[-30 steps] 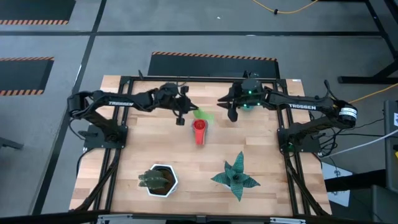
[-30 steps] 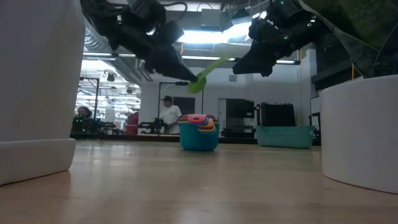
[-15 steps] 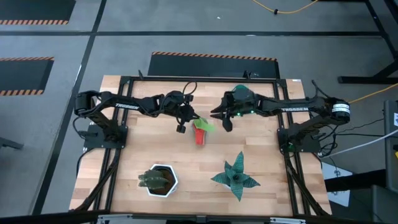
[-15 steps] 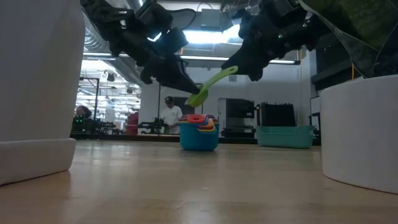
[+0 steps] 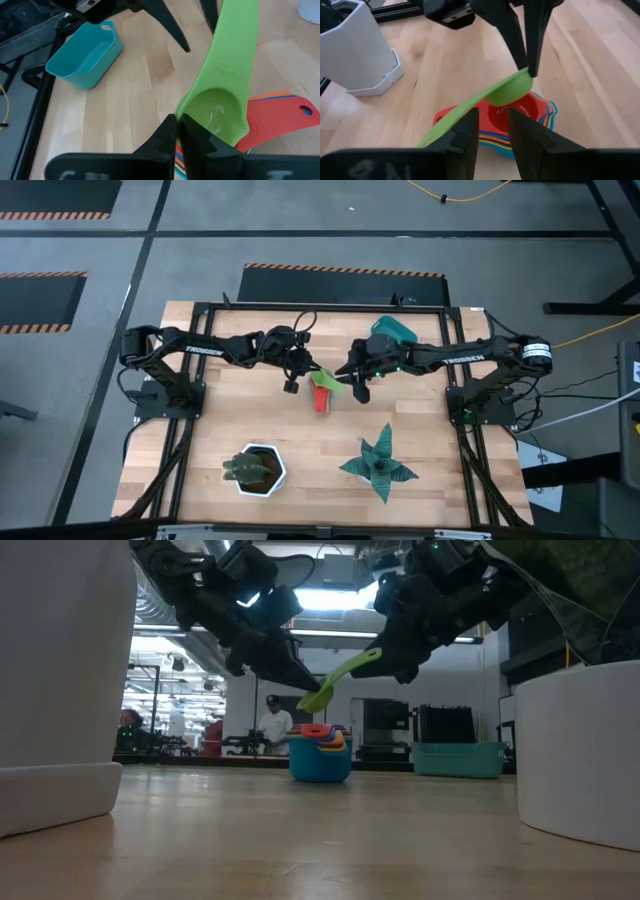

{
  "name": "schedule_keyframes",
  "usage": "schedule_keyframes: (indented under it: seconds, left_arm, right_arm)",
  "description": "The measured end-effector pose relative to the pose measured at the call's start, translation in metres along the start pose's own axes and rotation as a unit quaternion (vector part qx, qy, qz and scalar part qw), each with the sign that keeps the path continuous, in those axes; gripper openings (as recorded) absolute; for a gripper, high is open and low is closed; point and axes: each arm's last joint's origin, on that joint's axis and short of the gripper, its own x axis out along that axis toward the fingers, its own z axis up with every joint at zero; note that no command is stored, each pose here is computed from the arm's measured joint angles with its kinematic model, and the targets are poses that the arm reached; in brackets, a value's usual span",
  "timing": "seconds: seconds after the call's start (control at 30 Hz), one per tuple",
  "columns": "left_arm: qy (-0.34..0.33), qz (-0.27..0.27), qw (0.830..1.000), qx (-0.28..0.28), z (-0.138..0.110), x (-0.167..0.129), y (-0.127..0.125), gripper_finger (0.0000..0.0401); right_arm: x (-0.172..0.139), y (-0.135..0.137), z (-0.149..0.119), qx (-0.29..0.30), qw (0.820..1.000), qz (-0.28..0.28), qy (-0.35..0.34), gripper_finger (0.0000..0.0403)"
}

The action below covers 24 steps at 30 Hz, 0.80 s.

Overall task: Nest measuring cups in basket
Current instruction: Stack the light green measuring cup on top of the red measuring cup

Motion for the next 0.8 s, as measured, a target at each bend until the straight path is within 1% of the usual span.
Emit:
schedule_keyframes:
  seconds: [0.23,0.6,0.8]
  left_arm:
    - [0.000,0.000,1.000,0.000,0.0000,0.0000,0.0000,0.0011]
    - [0.002,0.000,1.000,-0.001,-0.0003,0.0000,-0.0001,0.0061]
    - [0.002,0.000,1.000,-0.004,-0.0003,0.0000,-0.0001,0.0067]
  right_arm:
    - [0.0004,0.0017,-0.0001,-0.002,1.000,0.002,0.000,0.0106]
    - [0.0003,0.0016,-0.0001,-0.002,1.000,0.002,0.000,0.0106]
    - [0.0003,0.0014,-0.0001,-0.003,1.000,0.001,0.000,0.0106]
